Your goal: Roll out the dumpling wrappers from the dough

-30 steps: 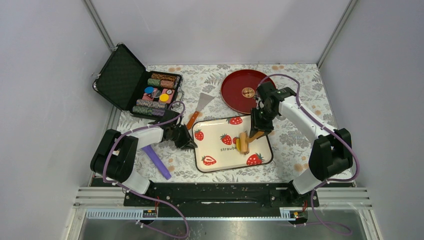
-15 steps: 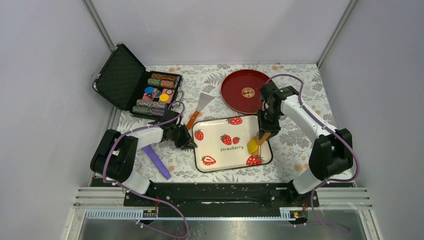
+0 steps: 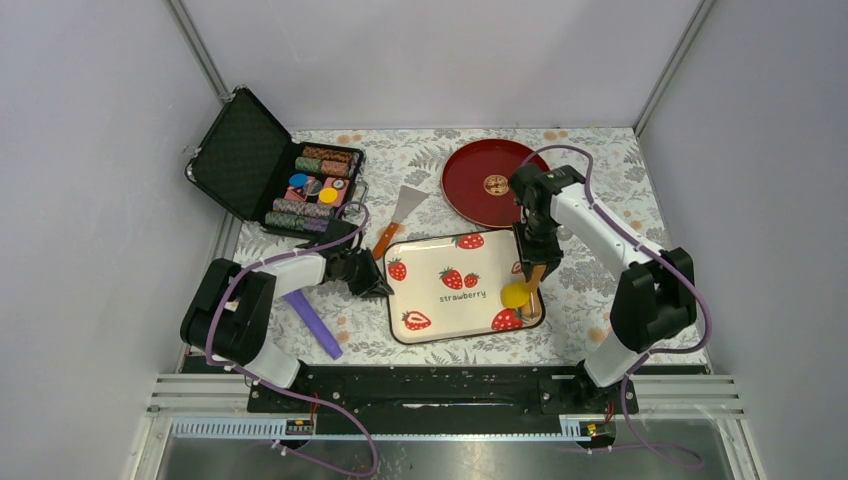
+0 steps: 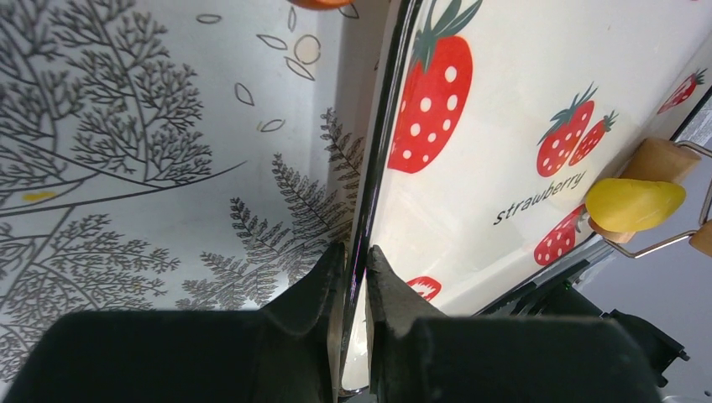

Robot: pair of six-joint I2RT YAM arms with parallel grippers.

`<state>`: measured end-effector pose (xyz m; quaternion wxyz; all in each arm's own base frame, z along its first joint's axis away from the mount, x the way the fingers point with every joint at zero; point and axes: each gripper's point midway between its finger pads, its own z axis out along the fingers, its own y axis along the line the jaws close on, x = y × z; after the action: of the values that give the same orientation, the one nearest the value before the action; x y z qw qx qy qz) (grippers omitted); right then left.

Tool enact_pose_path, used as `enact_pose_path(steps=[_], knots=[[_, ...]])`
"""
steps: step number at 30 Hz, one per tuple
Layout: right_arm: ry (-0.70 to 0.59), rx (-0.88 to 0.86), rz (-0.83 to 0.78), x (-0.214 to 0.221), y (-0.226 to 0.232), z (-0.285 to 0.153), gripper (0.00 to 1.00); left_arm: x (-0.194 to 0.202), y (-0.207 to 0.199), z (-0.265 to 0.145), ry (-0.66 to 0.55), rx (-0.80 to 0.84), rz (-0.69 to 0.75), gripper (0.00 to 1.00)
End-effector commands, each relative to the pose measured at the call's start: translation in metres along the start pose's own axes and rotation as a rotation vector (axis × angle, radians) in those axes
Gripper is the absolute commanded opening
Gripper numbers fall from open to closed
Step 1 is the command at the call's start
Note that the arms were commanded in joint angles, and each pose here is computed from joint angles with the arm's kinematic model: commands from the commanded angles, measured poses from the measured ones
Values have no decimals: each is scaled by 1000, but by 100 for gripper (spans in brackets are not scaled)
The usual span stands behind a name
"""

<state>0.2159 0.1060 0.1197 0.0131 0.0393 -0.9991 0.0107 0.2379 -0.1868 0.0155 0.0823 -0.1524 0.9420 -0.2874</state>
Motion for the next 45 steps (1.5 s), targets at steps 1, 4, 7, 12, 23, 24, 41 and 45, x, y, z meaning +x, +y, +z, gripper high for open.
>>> enact_pose_path(steps=[1, 4, 7, 12, 23, 24, 41, 45], knots=[[-50, 12, -58, -11, 11, -27, 0, 2, 73, 2, -38, -285, -60, 0], [-80, -27, -92, -17, 33, -40, 0, 3, 74, 2, -35, -286, -60, 0], [-88, -31, -125, -22, 53, -48, 0, 3, 74, 2, -33, -286, -59, 0], [-91, -45, -169, -28, 80, -50, 0, 3, 74, 2, -33, -286, -60, 0], [-102, -112, -183, -22, 92, -57, 0, 3, 74, 3, -30, -285, -58, 0], [-103, -121, -187, -21, 93, -57, 0, 3, 74, 3, -29, -283, -58, 0], [-150, -143, -543, -27, 91, -64, 0, 3, 73, 3, -23, -277, -52, 0], [-150, -152, -594, -26, 91, -56, 0, 3, 73, 3, -23, -276, -49, 0]])
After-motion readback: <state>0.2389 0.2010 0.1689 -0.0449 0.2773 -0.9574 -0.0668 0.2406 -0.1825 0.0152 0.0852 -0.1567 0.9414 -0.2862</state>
